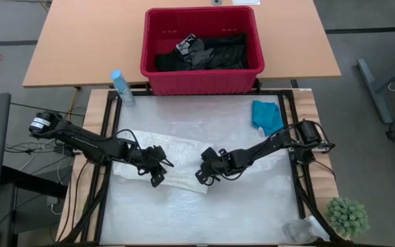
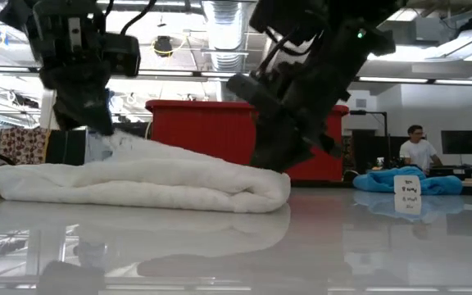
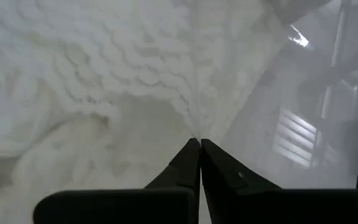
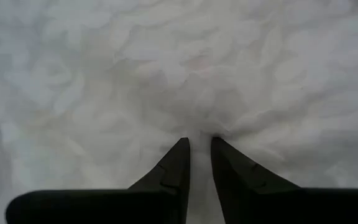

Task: Fold laundry
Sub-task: Fold the white shirt

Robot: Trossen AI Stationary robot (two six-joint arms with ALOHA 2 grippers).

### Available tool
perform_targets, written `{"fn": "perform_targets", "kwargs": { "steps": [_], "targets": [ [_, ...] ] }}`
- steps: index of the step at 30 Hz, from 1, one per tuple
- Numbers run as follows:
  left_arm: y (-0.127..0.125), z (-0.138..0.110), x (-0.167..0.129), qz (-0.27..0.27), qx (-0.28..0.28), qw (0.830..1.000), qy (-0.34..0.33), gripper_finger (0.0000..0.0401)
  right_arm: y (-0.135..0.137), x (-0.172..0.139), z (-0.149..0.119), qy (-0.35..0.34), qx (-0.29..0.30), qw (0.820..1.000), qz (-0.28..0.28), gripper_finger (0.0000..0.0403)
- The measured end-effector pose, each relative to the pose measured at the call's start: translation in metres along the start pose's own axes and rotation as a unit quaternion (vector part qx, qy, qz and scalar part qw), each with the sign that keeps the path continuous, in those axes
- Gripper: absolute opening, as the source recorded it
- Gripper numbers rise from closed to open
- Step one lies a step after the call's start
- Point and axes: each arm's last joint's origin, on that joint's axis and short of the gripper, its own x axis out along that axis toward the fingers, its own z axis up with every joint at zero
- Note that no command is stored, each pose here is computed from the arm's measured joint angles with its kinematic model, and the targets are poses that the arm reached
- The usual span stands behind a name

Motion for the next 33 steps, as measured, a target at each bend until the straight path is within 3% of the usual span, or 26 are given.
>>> {"fn": "perform_targets", "kwargs": {
  "steps": [6,13,18,20,24,28,33],
  "targets": [
    [-0.005,0.014,-0.026,0.045,0.015,0.999,-0.002,0.0,-0.001,0.005,0.002,0.004,0.006,1.0,0.005,0.0092],
    [-0.008,0.024,-0.061,0.104,0.011,0.992,-0.075,0.0,-0.003,0.006,0.004,0.004,0.008,1.0,0.004,0.0092],
    [-0.011,0.024,-0.07,0.075,0.024,0.993,-0.083,0.0,-0.002,0.006,0.004,0.003,0.009,1.0,0.005,0.0092],
    [-0.017,0.028,-0.07,0.06,0.041,0.991,-0.117,0.0,-0.002,0.006,0.004,0.003,0.009,1.0,0.006,0.0092],
    [-0.036,0.038,-0.059,0.039,0.102,0.976,-0.186,0.0,-0.002,0.006,0.004,0.002,0.01,1.0,0.007,0.0092],
    [-0.04,0.038,-0.028,0.084,0.151,0.967,-0.187,0.0,0.001,0.006,0.006,-0.01,0.011,1.0,0.024,0.0092],
    [-0.042,0.036,0.019,0.104,0.202,0.96,-0.162,0.0,0.002,0.006,0.007,-0.014,0.011,0.999,0.028,0.0092]
  ]
}}
